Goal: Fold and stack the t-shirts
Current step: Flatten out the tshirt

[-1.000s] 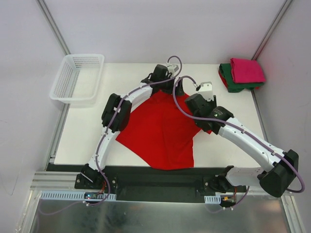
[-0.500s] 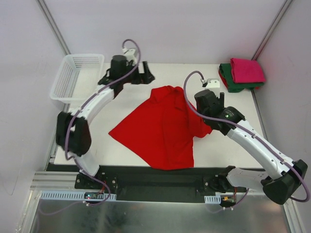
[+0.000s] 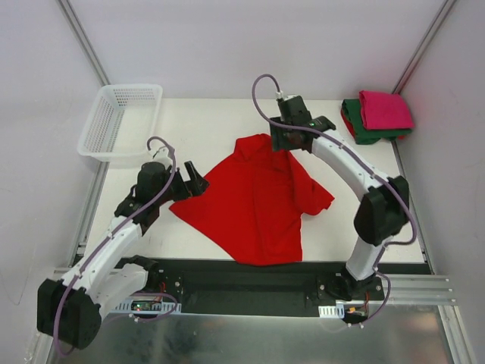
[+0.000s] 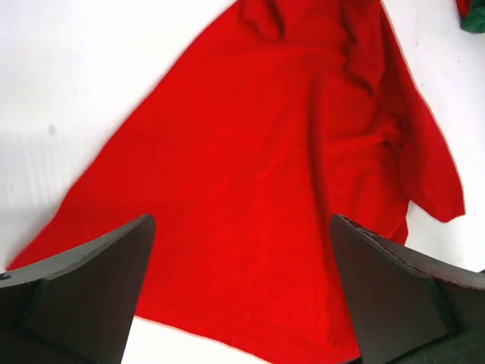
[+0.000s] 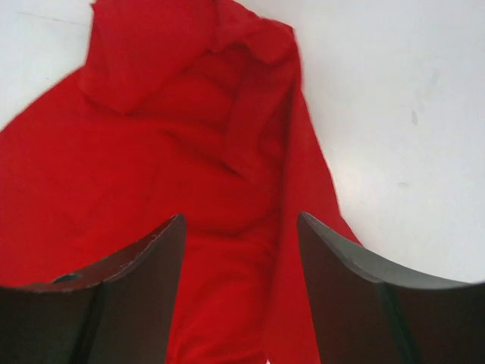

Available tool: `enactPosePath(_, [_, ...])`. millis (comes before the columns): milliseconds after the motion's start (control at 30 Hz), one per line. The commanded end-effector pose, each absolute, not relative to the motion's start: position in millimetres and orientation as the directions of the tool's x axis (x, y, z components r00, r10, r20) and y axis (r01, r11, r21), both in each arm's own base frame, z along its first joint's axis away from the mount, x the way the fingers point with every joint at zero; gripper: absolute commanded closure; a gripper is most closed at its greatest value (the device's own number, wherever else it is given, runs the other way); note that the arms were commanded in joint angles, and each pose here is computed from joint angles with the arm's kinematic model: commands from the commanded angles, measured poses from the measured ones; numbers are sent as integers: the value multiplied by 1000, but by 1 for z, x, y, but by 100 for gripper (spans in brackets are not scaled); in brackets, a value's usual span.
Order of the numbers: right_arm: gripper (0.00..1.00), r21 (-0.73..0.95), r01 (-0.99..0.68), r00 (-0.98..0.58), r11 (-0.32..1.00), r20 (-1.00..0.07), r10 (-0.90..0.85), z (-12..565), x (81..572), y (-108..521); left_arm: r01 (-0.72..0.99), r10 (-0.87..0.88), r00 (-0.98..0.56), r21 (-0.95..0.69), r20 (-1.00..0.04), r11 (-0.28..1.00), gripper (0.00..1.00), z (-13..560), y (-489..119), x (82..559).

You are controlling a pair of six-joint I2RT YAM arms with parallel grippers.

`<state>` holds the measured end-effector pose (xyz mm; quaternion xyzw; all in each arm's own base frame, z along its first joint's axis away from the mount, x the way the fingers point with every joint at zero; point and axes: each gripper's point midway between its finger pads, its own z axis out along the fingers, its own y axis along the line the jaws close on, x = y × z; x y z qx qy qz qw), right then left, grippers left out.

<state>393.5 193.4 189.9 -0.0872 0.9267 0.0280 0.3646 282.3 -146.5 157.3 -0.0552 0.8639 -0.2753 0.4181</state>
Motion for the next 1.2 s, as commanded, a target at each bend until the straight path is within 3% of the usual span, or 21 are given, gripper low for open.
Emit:
enactPosePath(0, [36,71,-292,-731,954,-660,-175,178,422,238,-18,-433,-601,-530,-672,848,1,139,-118,255])
enactPosePath(200, [36,75,-422,-719,904,-635,-283,147,455,278,-123,-473,-609,-513,-637,850,1,105,-99,228])
enactPosePath(333, [36,69,-556,-681,828,-609,-406,121,454,304,-172,-506,-603,-518,-617,838,1,93,-94,222])
enactPosePath(667, [35,169,-709,-628,685,-594,-504,82,447,345,-195,-504,-615,-502,-607,843,1,83,-91,219])
enactPosePath(867, [35,191,-744,-596,640,-621,-508,82,451,361,-200,-503,-617,-498,-605,844,1,81,-90,219])
enactPosePath(1167, [31,131,-723,-548,679,-707,-447,87,489,373,-211,-501,-621,-488,-602,847,1,78,-89,220])
